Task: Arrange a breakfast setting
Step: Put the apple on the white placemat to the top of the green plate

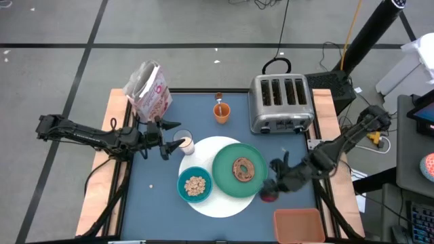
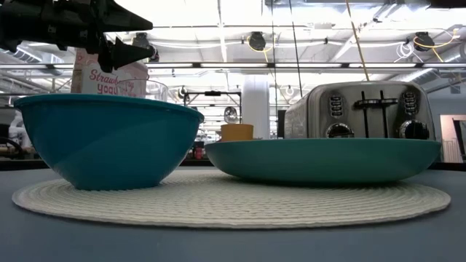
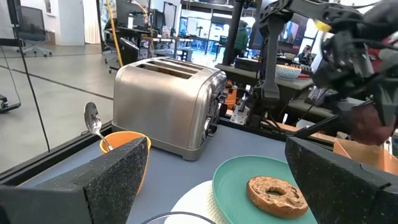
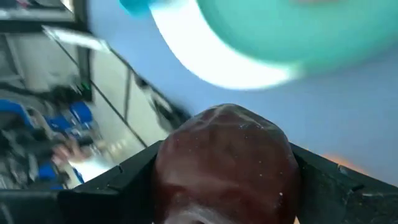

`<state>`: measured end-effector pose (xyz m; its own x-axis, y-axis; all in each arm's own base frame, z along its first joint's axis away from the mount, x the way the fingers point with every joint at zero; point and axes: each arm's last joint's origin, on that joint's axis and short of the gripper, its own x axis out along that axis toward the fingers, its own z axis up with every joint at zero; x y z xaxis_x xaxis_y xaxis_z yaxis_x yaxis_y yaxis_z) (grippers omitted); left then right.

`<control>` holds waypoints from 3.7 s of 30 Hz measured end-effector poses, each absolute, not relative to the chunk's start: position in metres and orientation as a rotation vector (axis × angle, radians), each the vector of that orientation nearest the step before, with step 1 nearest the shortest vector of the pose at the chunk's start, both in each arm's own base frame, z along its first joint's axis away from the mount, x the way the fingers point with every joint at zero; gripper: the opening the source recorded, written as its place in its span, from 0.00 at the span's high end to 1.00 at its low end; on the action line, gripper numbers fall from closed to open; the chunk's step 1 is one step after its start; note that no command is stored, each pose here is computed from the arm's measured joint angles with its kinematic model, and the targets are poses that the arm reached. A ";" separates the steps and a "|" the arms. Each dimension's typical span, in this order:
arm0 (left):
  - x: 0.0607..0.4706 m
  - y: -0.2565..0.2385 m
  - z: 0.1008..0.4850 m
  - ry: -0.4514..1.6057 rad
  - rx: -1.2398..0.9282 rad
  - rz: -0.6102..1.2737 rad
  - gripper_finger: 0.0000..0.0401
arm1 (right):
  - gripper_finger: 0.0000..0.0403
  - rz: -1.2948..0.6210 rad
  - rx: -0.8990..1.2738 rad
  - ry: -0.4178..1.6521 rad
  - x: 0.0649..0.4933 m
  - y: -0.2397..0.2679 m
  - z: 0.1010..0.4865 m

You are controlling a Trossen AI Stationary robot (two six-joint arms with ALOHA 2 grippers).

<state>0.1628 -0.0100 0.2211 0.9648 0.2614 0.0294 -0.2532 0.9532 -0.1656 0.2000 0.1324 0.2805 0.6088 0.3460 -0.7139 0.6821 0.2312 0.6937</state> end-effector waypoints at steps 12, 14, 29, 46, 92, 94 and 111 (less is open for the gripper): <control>0.163 -0.010 0.221 -0.052 -0.170 0.261 0.04 | 0.31 -0.235 1.321 0.551 0.269 0.042 0.289; 0.163 -0.010 0.221 -0.052 -0.170 0.261 0.04 | 0.31 -0.279 1.351 0.518 0.277 0.024 0.285; 0.163 -0.010 0.221 -0.049 -0.148 0.262 0.04 | 0.31 -0.325 1.449 0.388 0.330 -0.058 0.236; 0.164 -0.012 0.226 -0.087 -0.051 0.252 0.04 | 0.31 -0.361 1.444 0.385 0.332 -0.068 0.229; 0.299 -0.016 0.237 0.336 0.145 0.345 0.04 | 0.30 -0.322 1.705 0.431 0.332 -0.065 0.230; 0.301 -0.016 0.233 0.346 0.148 0.344 0.04 | 0.30 -0.322 1.705 0.432 0.332 -0.065 0.230; 0.310 -0.007 0.224 0.340 0.128 0.326 0.04 | 0.30 -0.317 1.710 0.421 0.332 -0.065 0.231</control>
